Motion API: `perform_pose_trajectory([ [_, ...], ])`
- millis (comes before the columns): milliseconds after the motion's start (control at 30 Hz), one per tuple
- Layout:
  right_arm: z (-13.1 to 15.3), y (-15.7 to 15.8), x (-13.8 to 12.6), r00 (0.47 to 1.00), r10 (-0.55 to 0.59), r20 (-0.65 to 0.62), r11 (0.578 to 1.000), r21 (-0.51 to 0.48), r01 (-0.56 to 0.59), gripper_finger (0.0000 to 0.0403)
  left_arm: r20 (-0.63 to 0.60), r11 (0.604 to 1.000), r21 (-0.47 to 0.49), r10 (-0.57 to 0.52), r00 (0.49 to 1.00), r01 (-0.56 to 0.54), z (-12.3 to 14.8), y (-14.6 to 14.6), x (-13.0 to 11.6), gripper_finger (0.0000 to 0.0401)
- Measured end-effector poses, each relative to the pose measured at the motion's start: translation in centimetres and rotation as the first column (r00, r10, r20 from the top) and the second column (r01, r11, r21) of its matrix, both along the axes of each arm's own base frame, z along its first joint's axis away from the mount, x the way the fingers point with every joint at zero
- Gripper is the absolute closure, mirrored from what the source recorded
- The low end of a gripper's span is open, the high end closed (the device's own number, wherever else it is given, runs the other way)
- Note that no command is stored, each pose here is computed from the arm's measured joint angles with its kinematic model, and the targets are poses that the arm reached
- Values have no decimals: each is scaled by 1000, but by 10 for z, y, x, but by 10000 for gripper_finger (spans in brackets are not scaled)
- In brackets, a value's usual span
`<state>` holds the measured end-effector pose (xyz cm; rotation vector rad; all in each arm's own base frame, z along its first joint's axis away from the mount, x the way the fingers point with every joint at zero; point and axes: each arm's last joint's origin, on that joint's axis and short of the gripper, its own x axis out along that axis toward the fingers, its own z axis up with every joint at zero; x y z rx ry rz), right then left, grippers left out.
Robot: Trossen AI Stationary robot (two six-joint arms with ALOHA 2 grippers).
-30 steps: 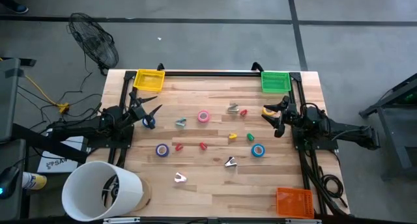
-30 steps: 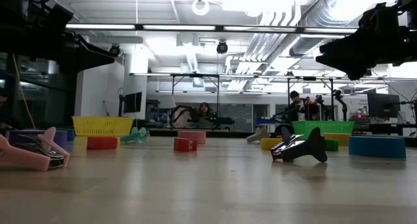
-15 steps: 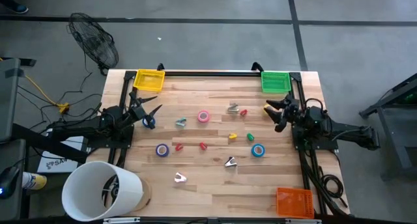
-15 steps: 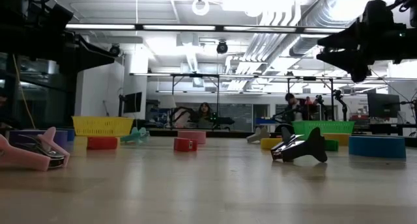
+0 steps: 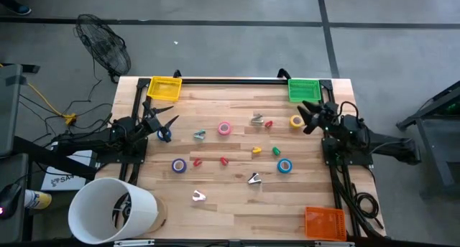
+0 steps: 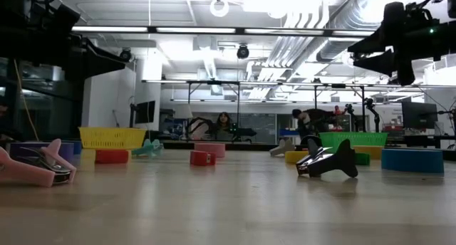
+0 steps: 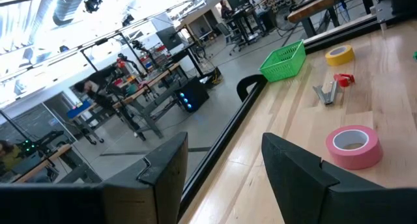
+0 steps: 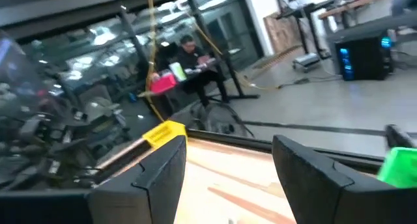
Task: Pick and place Stapler, Stapler remover, tape
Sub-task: Put the top right red stapler into the green bin
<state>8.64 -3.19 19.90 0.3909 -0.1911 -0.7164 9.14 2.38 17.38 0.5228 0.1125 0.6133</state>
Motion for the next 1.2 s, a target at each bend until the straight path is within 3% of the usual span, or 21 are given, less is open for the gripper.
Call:
perform_pose_trajectory([
  [233, 18, -2, 6, 984, -48, -172, 996, 71, 60, 183, 0, 1000, 0, 0, 1000, 0, 0, 0, 0, 208],
  [567, 54, -8, 34, 906, -32, -423, 989, 116, 89, 183, 0, 1000, 0, 0, 1000, 0, 0, 0, 0, 208],
  [833, 61, -11, 68, 854, 118, -507, 972, 237, 6, 183, 1, 1000, 0, 0, 1000, 0, 0, 0, 0, 208],
  [1000, 47, -11, 90, 748, 262, -609, 954, 278, -108, 183, 0, 1000, 0, 0, 1000, 0, 0, 0, 0, 208],
  [1200, 20, -16, 114, 584, 331, -741, 943, 273, -188, 183, 1, 1000, 0, 0, 1000, 0, 0, 0, 0, 208],
])
